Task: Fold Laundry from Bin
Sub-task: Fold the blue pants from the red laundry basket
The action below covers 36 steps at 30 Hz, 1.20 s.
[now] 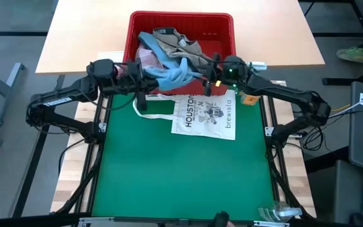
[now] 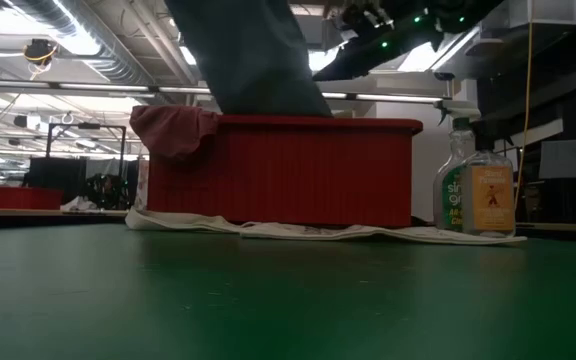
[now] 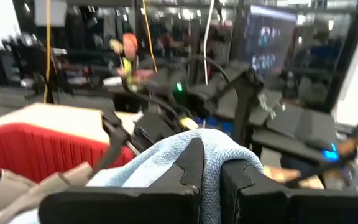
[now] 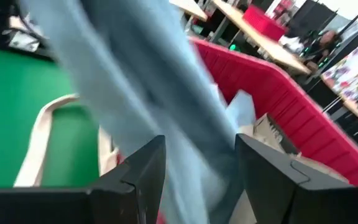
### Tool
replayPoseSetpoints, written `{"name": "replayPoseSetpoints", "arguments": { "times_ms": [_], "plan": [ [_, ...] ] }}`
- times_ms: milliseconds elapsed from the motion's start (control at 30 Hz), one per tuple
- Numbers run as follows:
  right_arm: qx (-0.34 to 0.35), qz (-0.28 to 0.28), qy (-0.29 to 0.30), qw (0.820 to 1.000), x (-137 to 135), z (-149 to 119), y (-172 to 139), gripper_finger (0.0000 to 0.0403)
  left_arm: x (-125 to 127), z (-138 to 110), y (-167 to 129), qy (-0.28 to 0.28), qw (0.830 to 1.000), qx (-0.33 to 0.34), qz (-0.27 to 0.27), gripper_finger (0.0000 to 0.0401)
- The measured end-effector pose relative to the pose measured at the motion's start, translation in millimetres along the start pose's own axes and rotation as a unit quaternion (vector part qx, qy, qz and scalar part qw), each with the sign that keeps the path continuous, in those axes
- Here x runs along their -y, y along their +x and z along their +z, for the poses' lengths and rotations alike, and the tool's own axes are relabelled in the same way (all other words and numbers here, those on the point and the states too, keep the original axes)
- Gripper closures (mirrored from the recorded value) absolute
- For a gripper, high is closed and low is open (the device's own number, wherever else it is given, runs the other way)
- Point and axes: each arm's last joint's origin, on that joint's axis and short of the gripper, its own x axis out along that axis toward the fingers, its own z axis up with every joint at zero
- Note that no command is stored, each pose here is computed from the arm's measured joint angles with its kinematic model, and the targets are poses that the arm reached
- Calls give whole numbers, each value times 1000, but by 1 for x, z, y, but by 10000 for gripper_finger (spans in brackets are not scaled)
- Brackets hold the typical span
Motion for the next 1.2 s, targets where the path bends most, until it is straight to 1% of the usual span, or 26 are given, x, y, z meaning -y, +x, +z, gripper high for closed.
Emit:
{"name": "replayPoseSetpoints", "arguments": {
  "times_ms": [133, 267, 333, 467, 600, 800, 967, 1067, 1133, 1200],
  "plan": [
    [13, -20, -3, 1000, 0, -2, 9, 210, 5, -11, 0, 2, 998, -57, -9, 392],
    [14, -32, -2, 999, 7, -4, 8, 210, 10, -23, -1, 5, 993, -114, -18, 392],
    [14, -30, 0, 999, 12, -7, 8, 210, 14, -26, -2, 8, 991, -129, -23, 392],
    [17, -3, 3, 1000, 14, -17, 15, 210, 19, -26, -2, 11, 991, -130, -31, 392],
    [28, 24, 4, 999, 9, -30, 32, 210, 21, -27, -3, 14, 991, -129, -24, 392],
    [56, 2, -3, 998, 8, -41, 55, 210, 21, -27, -3, 16, 991, -128, -17, 392],
    [40, 11, 0, 999, 13, -38, 74, 210, 21, -27, -2, 16, 991, -128, -16, 392],
    [18, 25, -2, 1000, 17, -36, 86, 211, 21, -27, -2, 16, 991, -129, -14, 392],
    [-1, 36, 0, 999, 19, -33, 90, 221, 21, -27, -2, 16, 991, -130, -14, 392],
    [-21, 42, 1, 999, 21, -30, 90, 245, 21, -27, -2, 16, 991, -129, -13, 392]
  ]
}}
